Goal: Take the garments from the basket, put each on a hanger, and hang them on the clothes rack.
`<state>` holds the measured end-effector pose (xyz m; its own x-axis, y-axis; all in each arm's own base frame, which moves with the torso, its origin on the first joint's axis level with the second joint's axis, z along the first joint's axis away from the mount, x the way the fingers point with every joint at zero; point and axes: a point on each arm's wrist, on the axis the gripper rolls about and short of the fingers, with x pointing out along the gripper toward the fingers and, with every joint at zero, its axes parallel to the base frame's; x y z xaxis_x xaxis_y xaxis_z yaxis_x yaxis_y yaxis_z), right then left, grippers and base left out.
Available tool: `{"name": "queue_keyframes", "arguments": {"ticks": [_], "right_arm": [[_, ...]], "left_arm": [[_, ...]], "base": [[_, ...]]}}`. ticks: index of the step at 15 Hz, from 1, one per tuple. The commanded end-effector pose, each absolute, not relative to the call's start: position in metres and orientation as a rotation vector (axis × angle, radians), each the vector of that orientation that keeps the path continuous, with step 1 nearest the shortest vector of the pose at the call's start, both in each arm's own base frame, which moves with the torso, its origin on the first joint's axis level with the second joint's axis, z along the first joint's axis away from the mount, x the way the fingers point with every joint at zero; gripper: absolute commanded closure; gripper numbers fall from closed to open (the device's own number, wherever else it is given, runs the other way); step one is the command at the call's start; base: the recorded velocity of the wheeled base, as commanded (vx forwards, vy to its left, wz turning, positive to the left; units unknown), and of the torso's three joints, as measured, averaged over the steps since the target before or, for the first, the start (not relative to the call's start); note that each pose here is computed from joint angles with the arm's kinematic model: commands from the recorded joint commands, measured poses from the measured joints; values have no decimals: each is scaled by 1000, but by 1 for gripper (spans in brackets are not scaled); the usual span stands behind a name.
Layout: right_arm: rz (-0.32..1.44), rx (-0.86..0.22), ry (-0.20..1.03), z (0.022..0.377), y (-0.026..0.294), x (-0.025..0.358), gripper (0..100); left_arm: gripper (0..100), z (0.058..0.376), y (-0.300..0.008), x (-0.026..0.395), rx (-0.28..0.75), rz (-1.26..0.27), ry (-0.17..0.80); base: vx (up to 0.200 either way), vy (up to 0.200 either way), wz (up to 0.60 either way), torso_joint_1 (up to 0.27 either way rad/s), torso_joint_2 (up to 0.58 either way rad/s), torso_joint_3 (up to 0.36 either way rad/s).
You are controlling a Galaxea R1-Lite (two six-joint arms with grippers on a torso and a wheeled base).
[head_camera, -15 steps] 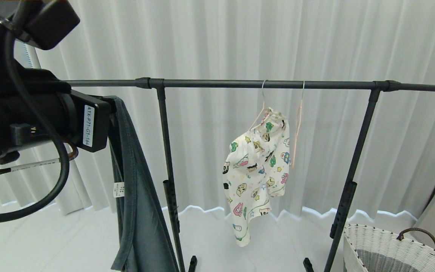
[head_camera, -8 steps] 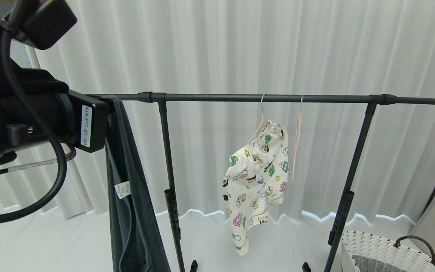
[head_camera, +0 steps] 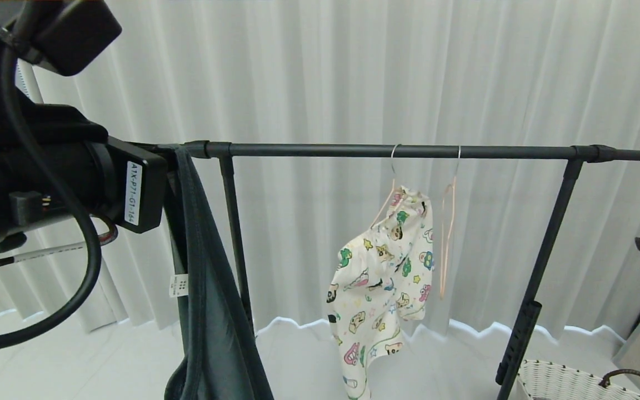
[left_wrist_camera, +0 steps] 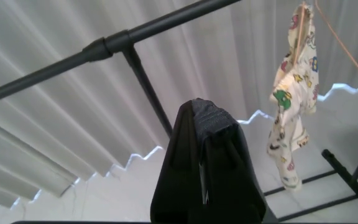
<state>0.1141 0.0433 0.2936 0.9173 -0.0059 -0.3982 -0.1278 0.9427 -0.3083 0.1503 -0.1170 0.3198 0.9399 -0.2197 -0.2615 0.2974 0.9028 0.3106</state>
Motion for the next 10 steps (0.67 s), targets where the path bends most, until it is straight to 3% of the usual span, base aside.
{"name": "queue_keyframes", "arguments": {"ticks": [1, 4, 7, 10], "right_arm": [[64, -333, 417, 283, 47, 122, 0], [64, -320, 397, 271, 50, 129, 0], [60, -261, 411, 264, 60, 146, 0], [139, -168, 415, 255, 97, 172, 0]], "left_arm": [[100, 319, -119, 150, 358, -278, 225], [100, 314, -118, 148, 365, -279, 238], [100, 313, -118, 145, 367, -286, 238], [100, 313, -117, 144, 364, -286, 235]], "base": [[200, 0, 0, 7, 7, 7], [200, 0, 0, 5, 1, -1], [0, 0, 0, 0, 0, 0], [0, 0, 0, 0, 0, 0]]}}
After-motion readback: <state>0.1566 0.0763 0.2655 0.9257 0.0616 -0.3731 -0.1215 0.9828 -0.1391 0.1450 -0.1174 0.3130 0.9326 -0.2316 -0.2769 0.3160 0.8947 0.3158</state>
